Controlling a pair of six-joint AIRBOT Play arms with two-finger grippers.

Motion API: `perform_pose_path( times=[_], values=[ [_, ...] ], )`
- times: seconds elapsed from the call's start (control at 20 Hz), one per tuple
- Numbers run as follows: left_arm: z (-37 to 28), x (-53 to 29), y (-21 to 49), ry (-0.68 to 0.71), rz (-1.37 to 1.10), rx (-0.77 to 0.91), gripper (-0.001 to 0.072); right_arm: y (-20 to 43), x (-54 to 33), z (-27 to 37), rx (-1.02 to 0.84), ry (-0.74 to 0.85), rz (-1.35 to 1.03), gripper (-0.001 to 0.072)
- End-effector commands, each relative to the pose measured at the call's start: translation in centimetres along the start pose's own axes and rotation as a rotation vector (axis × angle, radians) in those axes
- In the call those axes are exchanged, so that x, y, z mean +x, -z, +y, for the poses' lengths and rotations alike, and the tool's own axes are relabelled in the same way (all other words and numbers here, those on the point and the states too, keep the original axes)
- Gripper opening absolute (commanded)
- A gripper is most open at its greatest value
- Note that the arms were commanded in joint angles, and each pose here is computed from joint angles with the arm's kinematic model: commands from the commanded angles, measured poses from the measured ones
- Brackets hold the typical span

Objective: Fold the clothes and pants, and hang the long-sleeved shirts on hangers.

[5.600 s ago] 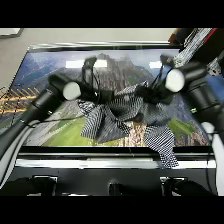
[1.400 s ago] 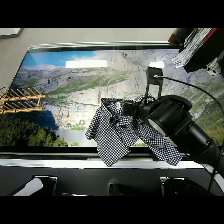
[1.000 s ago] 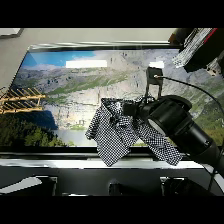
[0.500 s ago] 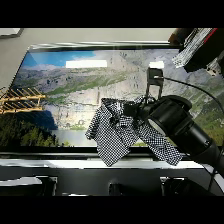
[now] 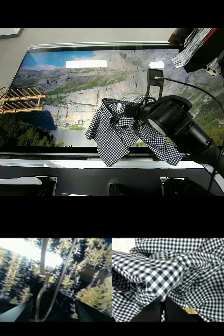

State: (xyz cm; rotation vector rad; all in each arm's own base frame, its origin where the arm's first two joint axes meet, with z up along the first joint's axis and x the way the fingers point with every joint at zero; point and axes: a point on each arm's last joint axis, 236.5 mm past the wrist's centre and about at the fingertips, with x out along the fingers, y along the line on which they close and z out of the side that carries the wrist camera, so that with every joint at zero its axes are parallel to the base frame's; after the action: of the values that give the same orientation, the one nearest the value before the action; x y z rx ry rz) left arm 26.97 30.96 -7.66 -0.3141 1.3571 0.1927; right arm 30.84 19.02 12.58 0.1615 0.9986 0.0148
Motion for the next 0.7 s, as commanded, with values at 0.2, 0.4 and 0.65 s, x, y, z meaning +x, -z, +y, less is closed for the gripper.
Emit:
perform_pose_path(
  times=[0.2,0.4,0.65],
  values=[
    [-0.3,1.5,0.3,-0.019,0.052,0.053,0.0593,-0.2,0.0,-0.2,-0.004,0.010,-0.008,0.0027],
    [-1.3,2.4,0.1,-0.004,0.071,0.075,0.0583,-0.3,0.0,-0.3,-0.006,0.013,-0.014,0.0027],
    [-2.0,3.0,0.6,0.020,0.101,0.083,0.0356,-0.3,0.0,-0.3,-0.006,0.014,-0.014,0.0027]
  ],
)
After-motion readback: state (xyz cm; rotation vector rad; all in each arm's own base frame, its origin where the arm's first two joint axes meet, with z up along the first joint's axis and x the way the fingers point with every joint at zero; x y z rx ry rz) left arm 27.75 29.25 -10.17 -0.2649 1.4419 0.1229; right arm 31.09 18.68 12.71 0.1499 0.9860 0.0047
